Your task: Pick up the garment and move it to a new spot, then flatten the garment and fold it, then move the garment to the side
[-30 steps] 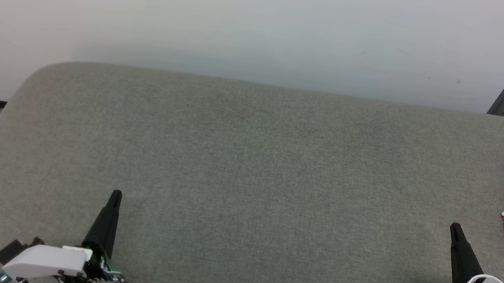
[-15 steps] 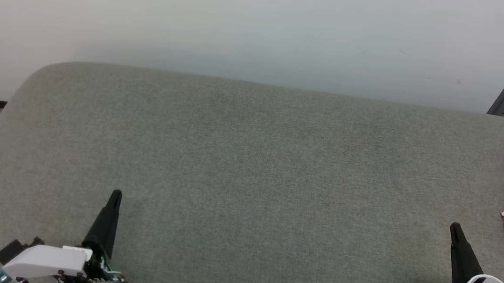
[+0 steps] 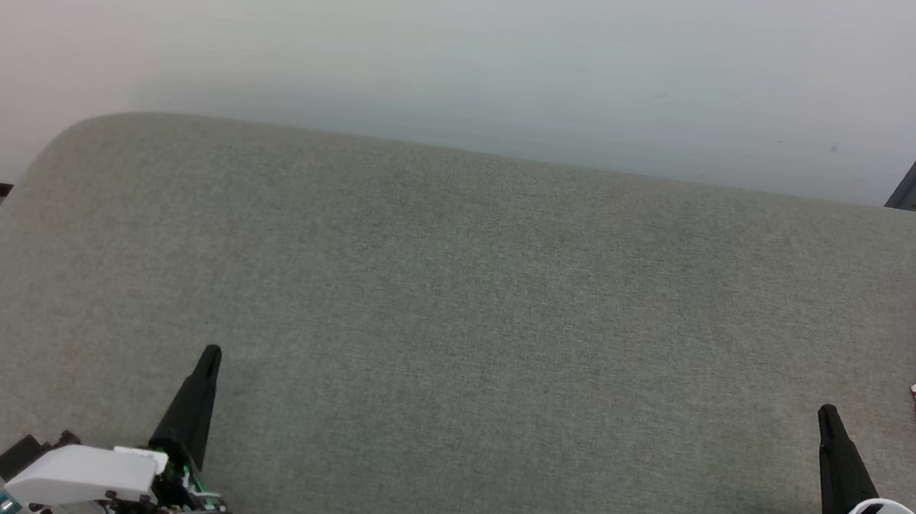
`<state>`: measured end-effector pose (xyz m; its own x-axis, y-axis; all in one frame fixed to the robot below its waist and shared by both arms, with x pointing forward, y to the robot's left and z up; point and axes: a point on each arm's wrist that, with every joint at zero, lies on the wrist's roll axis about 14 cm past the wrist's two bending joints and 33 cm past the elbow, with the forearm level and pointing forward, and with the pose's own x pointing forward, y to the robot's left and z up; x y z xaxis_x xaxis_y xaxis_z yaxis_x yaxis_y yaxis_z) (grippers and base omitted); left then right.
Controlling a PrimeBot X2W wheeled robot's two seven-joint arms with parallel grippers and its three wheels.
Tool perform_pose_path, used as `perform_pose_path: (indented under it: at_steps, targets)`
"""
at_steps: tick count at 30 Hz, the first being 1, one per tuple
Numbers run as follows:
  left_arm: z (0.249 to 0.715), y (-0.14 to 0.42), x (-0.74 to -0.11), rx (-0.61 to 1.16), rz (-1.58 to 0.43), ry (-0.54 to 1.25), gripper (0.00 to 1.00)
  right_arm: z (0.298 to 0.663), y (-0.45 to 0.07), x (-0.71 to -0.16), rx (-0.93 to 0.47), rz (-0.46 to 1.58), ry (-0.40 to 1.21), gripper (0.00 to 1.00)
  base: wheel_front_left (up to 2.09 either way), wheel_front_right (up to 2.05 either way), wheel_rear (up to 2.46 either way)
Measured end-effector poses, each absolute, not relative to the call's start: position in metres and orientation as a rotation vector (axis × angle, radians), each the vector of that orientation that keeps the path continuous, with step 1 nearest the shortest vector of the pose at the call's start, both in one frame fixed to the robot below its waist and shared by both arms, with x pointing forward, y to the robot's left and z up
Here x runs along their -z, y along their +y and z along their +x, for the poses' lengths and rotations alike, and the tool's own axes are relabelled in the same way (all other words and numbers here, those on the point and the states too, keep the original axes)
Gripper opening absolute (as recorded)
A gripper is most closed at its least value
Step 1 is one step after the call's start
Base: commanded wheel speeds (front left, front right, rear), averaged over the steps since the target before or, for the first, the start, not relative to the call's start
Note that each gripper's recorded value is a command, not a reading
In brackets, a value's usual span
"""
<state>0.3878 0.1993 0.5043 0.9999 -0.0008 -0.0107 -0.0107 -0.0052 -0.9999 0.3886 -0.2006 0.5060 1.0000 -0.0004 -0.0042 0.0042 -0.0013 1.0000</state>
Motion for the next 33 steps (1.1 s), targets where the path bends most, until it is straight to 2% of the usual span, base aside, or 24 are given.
perform_pose_path:
  at_steps: [33]
  targets:
    - [0.3878, 0.1994, -0.5043, -0.008, -1.576, 0.009, 0.00, 0.3886, -0.2005, -0.5060, 0.004, 1.573, 0.003, 0.00, 0.00, 0.00, 0.00]
